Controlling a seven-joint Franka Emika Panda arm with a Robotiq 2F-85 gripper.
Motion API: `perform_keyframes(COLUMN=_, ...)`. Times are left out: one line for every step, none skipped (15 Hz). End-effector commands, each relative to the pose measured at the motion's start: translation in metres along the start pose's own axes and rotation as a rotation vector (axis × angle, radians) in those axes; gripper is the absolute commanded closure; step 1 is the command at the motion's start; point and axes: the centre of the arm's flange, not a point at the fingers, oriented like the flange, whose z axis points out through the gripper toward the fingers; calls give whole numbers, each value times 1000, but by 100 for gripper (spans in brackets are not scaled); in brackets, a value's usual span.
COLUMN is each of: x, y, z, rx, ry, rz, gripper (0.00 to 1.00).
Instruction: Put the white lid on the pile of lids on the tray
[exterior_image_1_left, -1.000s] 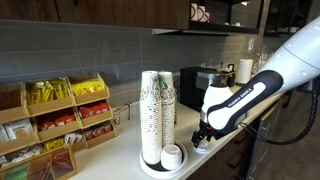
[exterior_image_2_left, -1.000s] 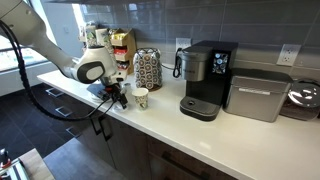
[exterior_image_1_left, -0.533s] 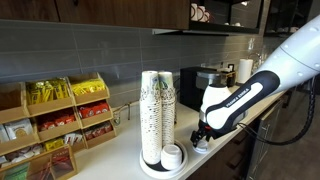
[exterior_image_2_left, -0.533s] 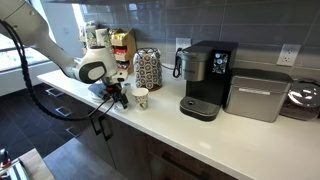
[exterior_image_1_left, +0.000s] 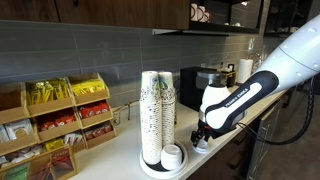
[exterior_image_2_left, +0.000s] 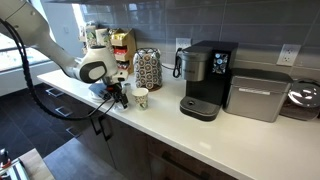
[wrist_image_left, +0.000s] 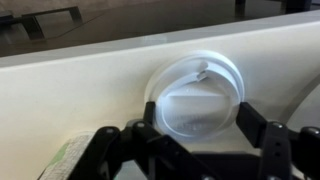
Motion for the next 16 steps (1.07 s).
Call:
perform_keyframes(x=3, y=0, z=5, rx=-6, ry=3, rz=12, gripper=27)
perform_keyframes(x=4, y=-1, z=4, rx=-5, ry=6, rz=12, gripper=29)
perform_keyframes(x=4, y=-1, z=4, rx=-4, ry=8, rz=12, gripper=28)
perform_keyframes(x=5, y=-1, z=3, rx=-3, ry=11, rz=12, gripper=27)
perform_keyframes(x=5, y=0, z=2, rx=-3, ry=12, rz=13, gripper=27)
perform_keyframes(x=5, y=0, z=2, rx=-2, ry=14, rz=13, gripper=26)
perform_keyframes(x=6, y=0, z=1, rx=-1, ry=16, rz=14, gripper=27)
perform_keyframes(x=6, y=0, z=-1, rx=-1, ry=19, rz=14, gripper=25)
perform_keyframes(x=5, y=0, z=-2, rx=-1, ry=20, rz=13, gripper=24)
perform_keyframes(x=5, y=0, z=-2, rx=0, ry=21, rz=12, gripper=24)
perform_keyframes(x=4, y=0, z=-3, rx=-1, ry=21, rz=13, gripper=23)
perform_keyframes(x=4, y=0, z=-3, rx=-1, ry=21, rz=13, gripper=22)
perform_keyframes(x=3, y=0, z=-3, rx=0, ry=20, rz=13, gripper=22)
perform_keyframes(x=3, y=0, z=-3, rx=0, ry=21, rz=12, gripper=21)
perform_keyframes(x=2, y=0, z=-4, rx=-1, ry=21, rz=11, gripper=22)
perform_keyframes(x=1, y=0, z=-5, rx=1, ry=23, rz=8, gripper=22)
